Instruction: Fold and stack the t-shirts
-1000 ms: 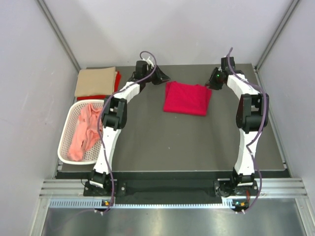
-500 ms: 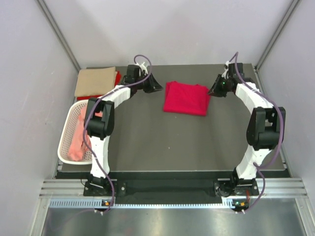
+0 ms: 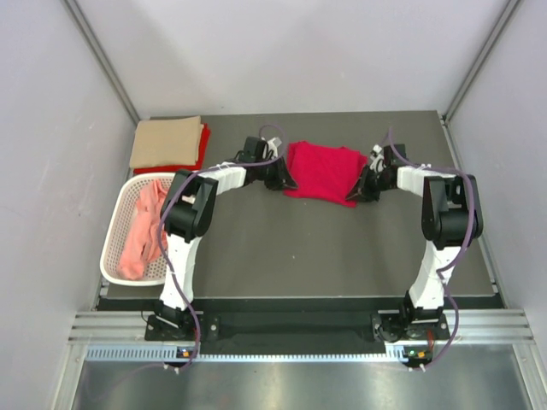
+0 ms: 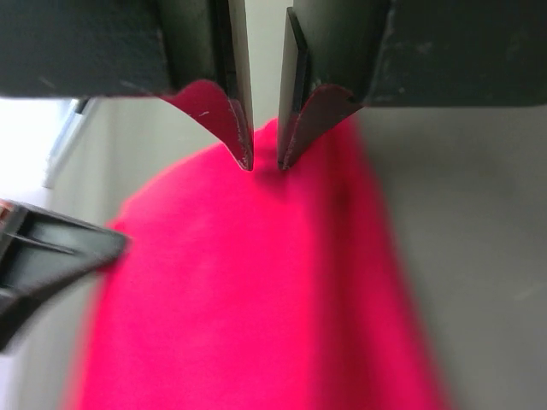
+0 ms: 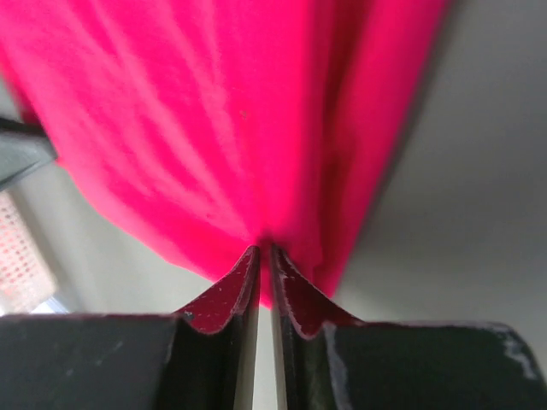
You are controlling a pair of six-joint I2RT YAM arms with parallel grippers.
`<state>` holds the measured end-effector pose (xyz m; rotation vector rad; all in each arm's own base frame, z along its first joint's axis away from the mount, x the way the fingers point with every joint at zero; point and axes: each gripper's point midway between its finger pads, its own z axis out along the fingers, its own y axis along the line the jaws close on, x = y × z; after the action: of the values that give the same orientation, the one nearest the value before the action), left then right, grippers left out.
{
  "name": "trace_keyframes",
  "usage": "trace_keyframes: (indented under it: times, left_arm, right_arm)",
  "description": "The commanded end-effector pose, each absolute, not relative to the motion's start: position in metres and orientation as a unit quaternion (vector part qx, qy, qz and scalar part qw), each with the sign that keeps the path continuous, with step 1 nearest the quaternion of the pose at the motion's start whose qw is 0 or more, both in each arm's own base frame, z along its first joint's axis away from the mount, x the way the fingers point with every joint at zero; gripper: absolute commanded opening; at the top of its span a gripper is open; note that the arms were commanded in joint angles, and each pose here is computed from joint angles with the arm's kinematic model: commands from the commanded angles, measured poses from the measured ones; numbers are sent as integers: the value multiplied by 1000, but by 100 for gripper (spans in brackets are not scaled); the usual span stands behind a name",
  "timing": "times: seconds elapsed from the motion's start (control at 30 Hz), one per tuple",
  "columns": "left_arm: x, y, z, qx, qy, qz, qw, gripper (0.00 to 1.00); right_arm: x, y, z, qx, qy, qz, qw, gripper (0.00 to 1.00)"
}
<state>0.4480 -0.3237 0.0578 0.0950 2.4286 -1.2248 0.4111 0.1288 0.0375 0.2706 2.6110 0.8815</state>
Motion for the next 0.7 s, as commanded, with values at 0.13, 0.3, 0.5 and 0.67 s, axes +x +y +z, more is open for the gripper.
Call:
trace_keyframes:
  times: [0.13, 0.3, 0.5, 0.67]
  left_arm:
    - [461, -294, 46, 13, 900, -375, 221, 23]
    - [464, -309, 91, 30, 886, -397, 239, 23]
    - [456, -337, 113, 52, 873, -420, 242, 23]
    - [455, -339, 92, 37, 879, -421, 222, 23]
  right_arm:
    - [412, 114, 41, 81, 921, 310, 222, 11]
    - [417, 125, 86, 64, 905, 336, 253, 14]
    - [430, 158, 115, 42, 884, 383, 264, 15]
    - [442, 201, 124, 10, 864, 440, 243, 15]
